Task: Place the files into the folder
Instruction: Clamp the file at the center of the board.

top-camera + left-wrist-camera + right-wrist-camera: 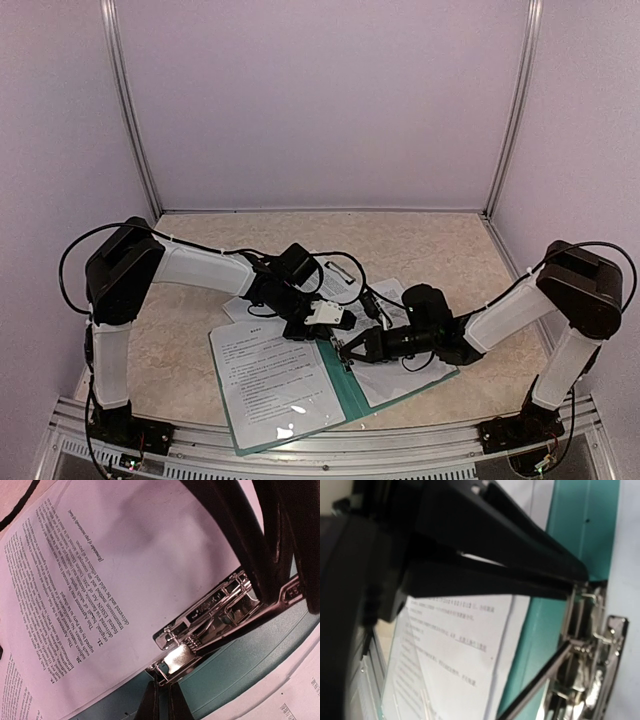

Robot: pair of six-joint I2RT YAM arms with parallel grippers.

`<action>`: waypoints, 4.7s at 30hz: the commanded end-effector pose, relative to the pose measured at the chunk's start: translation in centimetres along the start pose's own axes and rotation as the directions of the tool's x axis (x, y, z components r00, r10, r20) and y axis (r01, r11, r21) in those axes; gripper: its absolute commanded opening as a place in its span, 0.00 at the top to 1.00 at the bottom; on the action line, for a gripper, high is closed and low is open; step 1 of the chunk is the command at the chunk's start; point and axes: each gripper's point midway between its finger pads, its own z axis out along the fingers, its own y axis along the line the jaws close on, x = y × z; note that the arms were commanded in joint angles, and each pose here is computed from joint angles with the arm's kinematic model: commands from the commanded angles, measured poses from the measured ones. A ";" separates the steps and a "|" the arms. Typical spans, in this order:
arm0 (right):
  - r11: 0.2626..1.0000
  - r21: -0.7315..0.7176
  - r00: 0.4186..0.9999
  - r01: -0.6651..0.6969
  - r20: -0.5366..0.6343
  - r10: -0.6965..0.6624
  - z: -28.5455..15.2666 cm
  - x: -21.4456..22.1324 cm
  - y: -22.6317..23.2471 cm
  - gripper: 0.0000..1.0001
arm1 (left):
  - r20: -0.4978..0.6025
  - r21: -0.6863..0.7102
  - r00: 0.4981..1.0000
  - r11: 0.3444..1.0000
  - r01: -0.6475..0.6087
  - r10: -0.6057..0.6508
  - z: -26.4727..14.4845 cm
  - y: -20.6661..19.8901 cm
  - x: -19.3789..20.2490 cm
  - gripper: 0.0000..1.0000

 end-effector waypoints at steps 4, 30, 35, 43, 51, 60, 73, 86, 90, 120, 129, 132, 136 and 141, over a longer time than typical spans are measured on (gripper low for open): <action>0.995 0.101 0.999 0.012 -0.050 -0.007 -0.4 2.2 -2.2 0.93 | -0.130 0.119 0.989 0.989 0.083 -0.068 2.0 -3.9 3.8 1.00; 0.979 0.203 0.992 -0.004 -0.122 0.029 -0.4 5.5 -5.4 1.00 | -0.129 0.125 0.990 0.989 0.081 -0.065 2.1 -4.1 3.7 1.00; 0.976 0.217 0.991 -0.005 -0.132 0.034 -0.2 5.9 -5.9 1.00 | -0.127 0.127 0.990 0.989 0.080 -0.064 2.1 -4.2 3.6 1.00; 0.967 0.254 0.989 0.011 -0.147 0.027 -0.3 6.3 -6.8 1.00 | -0.126 0.130 0.990 0.988 0.079 -0.063 2.2 -4.2 3.6 1.00; 0.956 0.290 0.985 0.045 -0.170 0.005 -0.2 6.3 -7.4 1.00 | -0.128 0.137 0.990 0.987 0.082 -0.065 2.3 -4.4 3.6 1.00; 0.943 0.321 0.979 0.086 -0.201 -0.021 -0.2 6.6 -7.8 1.00 | -0.129 0.135 0.989 0.987 0.086 -0.068 2.3 -4.3 3.6 1.00; 0.932 0.341 0.974 0.123 -0.221 -0.048 -0.4 7.2 -7.5 1.00 | -0.138 0.136 0.988 0.986 0.091 -0.072 2.5 -4.3 3.7 1.00; 0.947 0.260 0.982 0.187 -0.064 -0.176 -1.4 1.7 -1.8 0.91 | -0.143 0.143 0.987 0.985 0.096 -0.075 2.5 -4.4 3.8 1.00; 0.949 0.256 0.983 0.184 -0.024 -0.184 -1.9 0.7 -0.9 0.83 | -0.142 0.144 0.987 0.985 0.096 -0.076 2.4 -4.4 3.7 1.00; 0.971 0.168 0.982 0.167 0.057 -0.179 -0.7 -2.2 2.2 0.59 | -0.145 0.148 0.986 0.984 0.101 -0.080 2.5 -4.4 3.7 1.00; 0.973 0.189 0.988 0.135 0.044 -0.146 0.1 -2.4 1.3 0.61 | -0.145 0.149 0.986 0.983 0.103 -0.082 2.5 -4.4 3.7 1.00; 0.974 0.192 0.990 0.124 0.039 -0.134 0.2 -2.3 0.9 0.64 | -0.145 0.150 0.986 0.983 0.104 -0.082 2.5 -4.4 3.7 1.00; 0.975 0.190 0.991 0.118 0.033 -0.127 0.3 -2.2 0.8 0.70 | -0.145 0.150 0.986 0.983 0.104 -0.082 2.6 -4.4 3.7 1.00; 0.976 0.189 0.993 0.110 0.017 -0.116 0.3 -1.6 0.4 0.76 | -0.147 0.150 0.986 0.983 0.104 -0.082 2.6 -4.4 3.7 1.00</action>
